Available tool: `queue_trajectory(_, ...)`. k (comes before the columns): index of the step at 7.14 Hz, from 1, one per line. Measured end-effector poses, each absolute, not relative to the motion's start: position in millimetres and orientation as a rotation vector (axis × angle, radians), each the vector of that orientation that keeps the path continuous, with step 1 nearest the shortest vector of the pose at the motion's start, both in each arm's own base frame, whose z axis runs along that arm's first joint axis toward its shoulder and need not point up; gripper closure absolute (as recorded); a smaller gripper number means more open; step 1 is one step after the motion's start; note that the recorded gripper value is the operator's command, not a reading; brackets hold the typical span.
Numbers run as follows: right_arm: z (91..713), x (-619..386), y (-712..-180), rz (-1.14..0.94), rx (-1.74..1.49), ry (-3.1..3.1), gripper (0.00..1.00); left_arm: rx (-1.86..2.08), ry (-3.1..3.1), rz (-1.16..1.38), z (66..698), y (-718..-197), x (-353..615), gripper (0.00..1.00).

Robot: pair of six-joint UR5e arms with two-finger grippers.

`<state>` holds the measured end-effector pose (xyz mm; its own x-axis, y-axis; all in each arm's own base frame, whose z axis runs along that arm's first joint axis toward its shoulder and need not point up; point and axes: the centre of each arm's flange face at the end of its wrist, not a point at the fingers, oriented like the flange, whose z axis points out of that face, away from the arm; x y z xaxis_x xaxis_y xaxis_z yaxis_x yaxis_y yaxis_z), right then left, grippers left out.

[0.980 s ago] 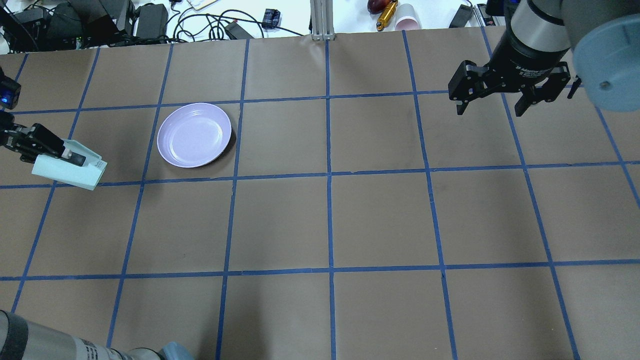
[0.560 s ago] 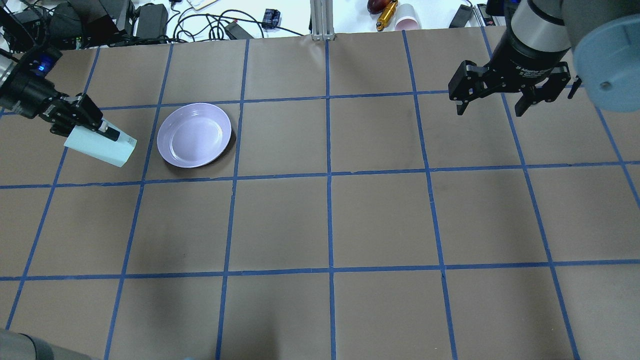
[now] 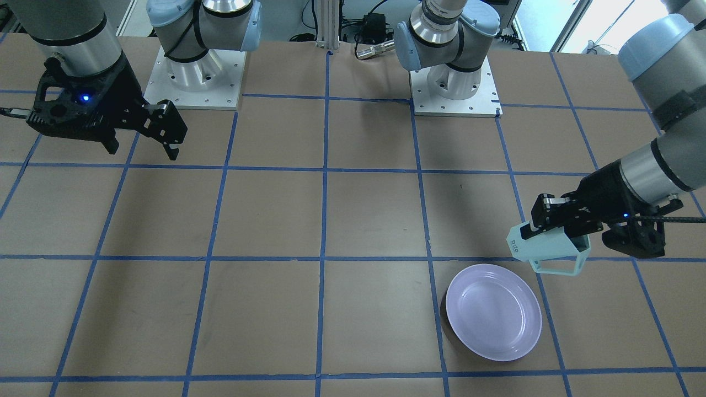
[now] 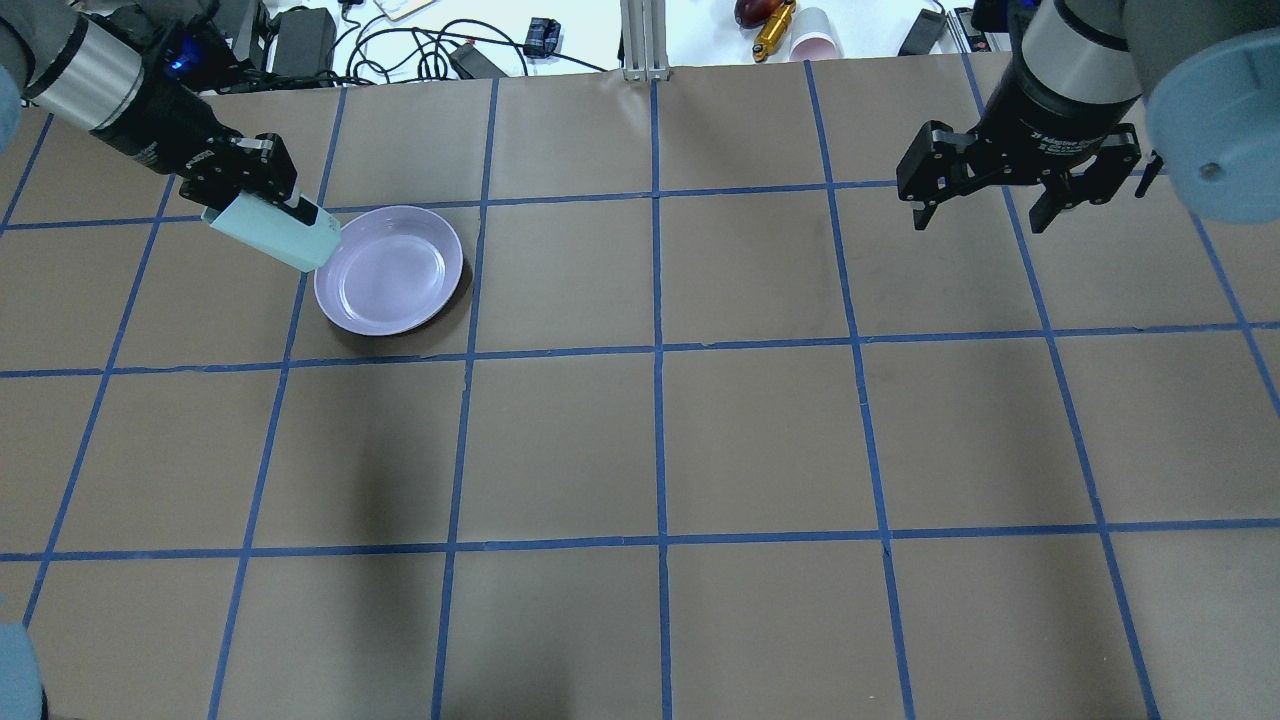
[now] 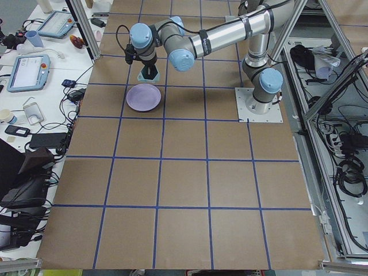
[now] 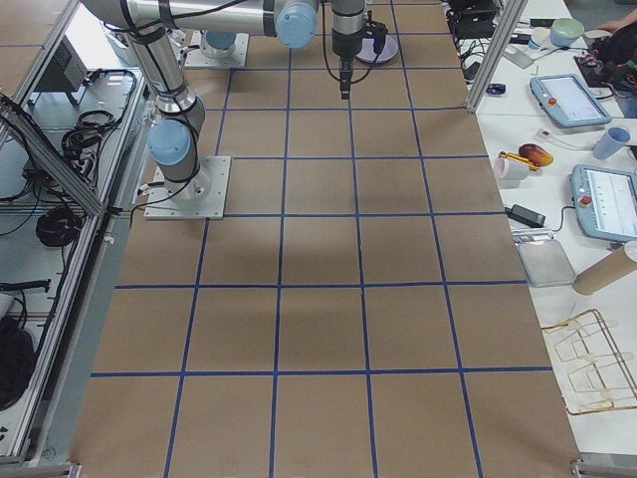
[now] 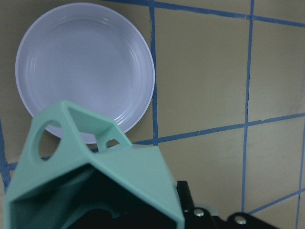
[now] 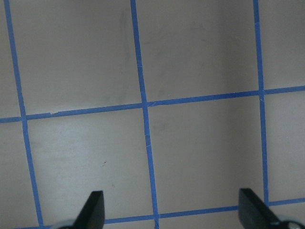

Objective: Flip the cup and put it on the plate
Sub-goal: 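Lower the upright cup onto the plate center with the left gripper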

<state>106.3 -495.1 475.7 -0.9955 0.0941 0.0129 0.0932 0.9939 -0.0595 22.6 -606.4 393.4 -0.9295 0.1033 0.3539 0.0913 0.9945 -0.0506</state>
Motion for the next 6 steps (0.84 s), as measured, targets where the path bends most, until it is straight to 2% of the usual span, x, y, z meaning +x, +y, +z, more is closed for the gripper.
queue_trajectory(3,476.2,106.2,-494.7,0.093,-0.147,-3.12,0.0,-0.299,-2.919,0.178,369.6,-630.0,-26.9,1.0)
queue_trajectory(6,476.2,106.3,-494.7,0.094,-0.147,-3.121,0.0,-0.358,-2.979,0.222,295.2,-640.0,-32.3,1.0)
